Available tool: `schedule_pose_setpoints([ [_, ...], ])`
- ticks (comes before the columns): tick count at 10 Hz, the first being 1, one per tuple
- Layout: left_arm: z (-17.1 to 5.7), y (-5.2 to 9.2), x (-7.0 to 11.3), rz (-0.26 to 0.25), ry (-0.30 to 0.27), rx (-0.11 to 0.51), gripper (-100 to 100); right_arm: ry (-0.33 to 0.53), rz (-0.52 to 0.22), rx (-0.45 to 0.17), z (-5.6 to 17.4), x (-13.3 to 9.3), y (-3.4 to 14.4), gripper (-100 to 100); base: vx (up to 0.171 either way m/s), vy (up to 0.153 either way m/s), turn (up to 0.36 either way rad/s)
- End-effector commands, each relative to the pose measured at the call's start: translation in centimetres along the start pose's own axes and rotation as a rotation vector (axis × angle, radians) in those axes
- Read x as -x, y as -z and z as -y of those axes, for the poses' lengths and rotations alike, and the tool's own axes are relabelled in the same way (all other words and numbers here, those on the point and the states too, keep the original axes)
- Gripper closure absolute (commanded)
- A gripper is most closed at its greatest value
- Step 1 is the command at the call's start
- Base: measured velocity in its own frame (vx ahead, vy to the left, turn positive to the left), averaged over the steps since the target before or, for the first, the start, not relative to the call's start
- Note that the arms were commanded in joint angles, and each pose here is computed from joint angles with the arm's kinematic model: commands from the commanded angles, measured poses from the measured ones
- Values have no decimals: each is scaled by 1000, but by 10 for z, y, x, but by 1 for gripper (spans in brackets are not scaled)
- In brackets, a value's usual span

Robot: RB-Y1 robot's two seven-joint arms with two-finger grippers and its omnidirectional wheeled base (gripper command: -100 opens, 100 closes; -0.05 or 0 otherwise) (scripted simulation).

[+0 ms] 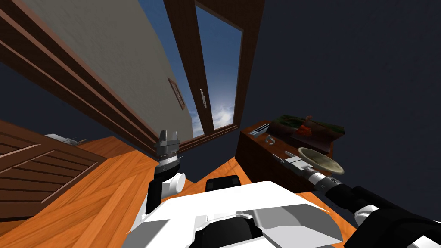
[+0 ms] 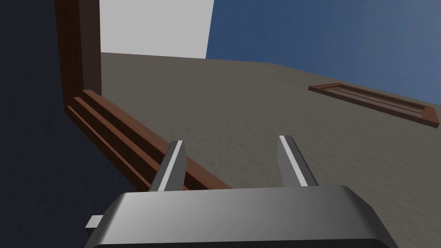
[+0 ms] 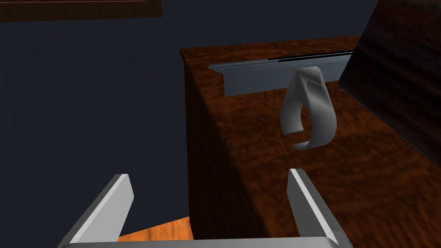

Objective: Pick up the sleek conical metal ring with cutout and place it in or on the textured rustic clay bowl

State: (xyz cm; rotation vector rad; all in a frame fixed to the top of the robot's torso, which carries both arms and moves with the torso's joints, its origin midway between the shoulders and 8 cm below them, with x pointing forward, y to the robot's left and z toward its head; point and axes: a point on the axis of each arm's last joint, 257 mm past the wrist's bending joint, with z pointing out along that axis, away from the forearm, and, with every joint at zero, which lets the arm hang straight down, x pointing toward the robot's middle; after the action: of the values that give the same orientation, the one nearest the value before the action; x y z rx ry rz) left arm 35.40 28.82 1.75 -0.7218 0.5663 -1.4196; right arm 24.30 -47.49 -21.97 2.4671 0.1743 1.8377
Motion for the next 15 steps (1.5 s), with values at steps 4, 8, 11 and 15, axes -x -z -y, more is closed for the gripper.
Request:
schedule_pose_setpoints([
  [4, 0, 0, 0, 0, 0, 0, 0, -28, 77, 16, -23, 10, 7, -100, 5, 4, 46],
  [8, 0, 0, 0, 0, 0, 0, 0, -69, 182, 97, -69, 29, 31, -100, 4, 0, 76],
  [11, 0, 0, 0, 0, 0, 0, 0, -77, 233, 115, -90, 30, 34, -100, -1, -6, 71],
  [15, 0, 0, 0, 0, 0, 0, 0, -93, 281, 118, -106, 25, 29, -100, -3, -16, 76],
])
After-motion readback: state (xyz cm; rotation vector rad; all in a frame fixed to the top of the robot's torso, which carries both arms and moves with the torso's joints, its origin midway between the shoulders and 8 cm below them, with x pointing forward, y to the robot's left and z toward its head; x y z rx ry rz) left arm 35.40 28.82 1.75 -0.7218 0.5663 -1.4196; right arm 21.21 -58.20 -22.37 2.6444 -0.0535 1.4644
